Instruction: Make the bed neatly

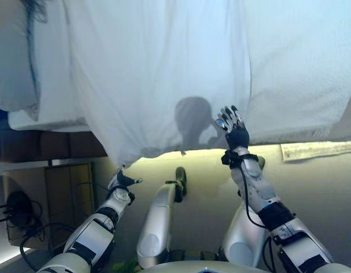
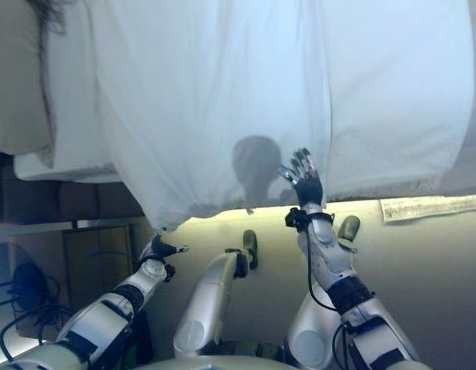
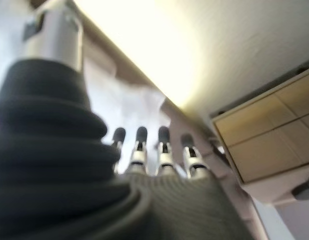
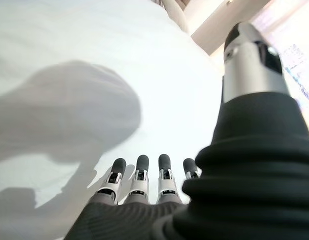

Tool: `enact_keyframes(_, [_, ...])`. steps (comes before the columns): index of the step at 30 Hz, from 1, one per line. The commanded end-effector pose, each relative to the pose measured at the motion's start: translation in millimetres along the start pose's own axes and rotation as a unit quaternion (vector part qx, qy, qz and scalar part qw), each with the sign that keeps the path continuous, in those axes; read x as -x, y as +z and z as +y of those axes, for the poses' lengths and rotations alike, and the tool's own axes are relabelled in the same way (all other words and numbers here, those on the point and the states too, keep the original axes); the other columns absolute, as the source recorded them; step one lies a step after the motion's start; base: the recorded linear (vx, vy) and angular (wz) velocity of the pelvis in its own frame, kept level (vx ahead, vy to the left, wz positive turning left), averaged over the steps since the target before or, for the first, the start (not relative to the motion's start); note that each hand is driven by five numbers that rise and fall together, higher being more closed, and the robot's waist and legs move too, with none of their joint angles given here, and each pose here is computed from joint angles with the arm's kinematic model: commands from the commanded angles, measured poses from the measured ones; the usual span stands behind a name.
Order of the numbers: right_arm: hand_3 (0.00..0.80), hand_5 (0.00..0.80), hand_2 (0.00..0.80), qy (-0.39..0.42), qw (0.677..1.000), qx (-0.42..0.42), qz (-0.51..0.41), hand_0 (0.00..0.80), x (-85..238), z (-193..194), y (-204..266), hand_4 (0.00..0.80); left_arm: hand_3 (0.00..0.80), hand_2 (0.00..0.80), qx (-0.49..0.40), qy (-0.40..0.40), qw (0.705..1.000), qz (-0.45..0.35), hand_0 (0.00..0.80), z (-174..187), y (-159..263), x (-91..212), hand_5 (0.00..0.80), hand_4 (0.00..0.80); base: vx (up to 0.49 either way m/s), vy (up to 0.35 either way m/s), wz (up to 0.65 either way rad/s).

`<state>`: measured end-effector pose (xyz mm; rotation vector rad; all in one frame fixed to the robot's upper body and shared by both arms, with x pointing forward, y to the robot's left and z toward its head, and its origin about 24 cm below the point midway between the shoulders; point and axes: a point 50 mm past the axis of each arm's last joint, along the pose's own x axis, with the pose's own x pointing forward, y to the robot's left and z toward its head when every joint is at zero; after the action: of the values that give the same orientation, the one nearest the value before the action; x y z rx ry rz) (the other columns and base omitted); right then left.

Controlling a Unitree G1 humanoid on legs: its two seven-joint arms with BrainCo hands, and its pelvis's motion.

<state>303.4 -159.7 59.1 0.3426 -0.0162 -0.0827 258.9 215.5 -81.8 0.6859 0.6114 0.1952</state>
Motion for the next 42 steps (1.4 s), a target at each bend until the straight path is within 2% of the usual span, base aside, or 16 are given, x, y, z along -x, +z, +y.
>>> enact_keyframes(1, [0.000,0.000,0.000,-0.035,0.998,-0.022,-0.037,0.000,10,1,6,0.000,0.000,0.000,0.051,0.065,0.996,0.012,0.000,29,-16,-4,0.000,0.000,0.113,-0.130,0.02])
enact_keyframes(8, [0.000,0.000,0.000,-0.193,0.981,-0.024,-0.012,0.000,30,-45,-21,0.000,0.000,0.000,0.175,0.041,0.983,-0.021,0.000,18,-12,5,0.000,0.000,0.134,-0.167,-0.03])
enact_keyframes(13, [0.000,0.000,0.000,-0.271,0.961,-0.052,0.017,0.000,49,-75,-42,0.000,0.000,0.000,0.229,0.010,0.973,-0.038,0.000,10,-12,13,0.000,0.000,0.110,-0.236,0.03])
enact_keyframes(19, [0.000,0.000,0.000,-0.286,0.952,-0.093,0.053,0.000,82,-95,-72,0.000,0.000,0.000,0.282,-0.018,0.958,-0.045,0.000,8,-22,23,0.000,0.000,0.154,-0.298,0.02])
enact_keyframes(24, [0.000,0.000,0.000,-0.281,0.950,-0.125,0.059,0.000,98,-106,-84,0.000,0.000,0.000,0.361,-0.063,0.928,-0.073,0.000,10,-12,28,0.000,0.000,0.057,-0.208,0.14])
enact_keyframes(31, [0.000,0.000,0.000,-0.304,0.935,-0.175,0.049,0.000,99,-107,-90,0.000,0.000,0.000,0.425,-0.131,0.890,-0.103,0.000,8,0,35,0.000,0.000,-0.011,-0.130,0.22])
enact_keyframes(34, [0.000,0.000,0.000,-0.317,0.927,-0.196,0.037,0.000,95,-110,-88,0.000,0.000,0.000,0.414,-0.172,0.886,-0.117,0.000,3,10,37,0.000,0.000,-0.060,-0.093,0.27])
enact_keyframes(37, [0.000,0.000,0.000,-0.336,0.923,-0.182,0.037,0.000,89,-110,-85,0.000,0.000,0.000,0.419,-0.204,0.877,-0.115,0.000,-3,16,39,0.000,0.000,-0.063,-0.052,0.10])
enact_keyframes(42, [0.000,0.000,0.000,-0.388,0.902,-0.185,0.043,0.000,88,-119,-86,0.000,0.000,0.000,0.419,-0.216,0.874,-0.117,0.000,-3,21,40,0.000,0.000,-0.037,-0.039,0.07])
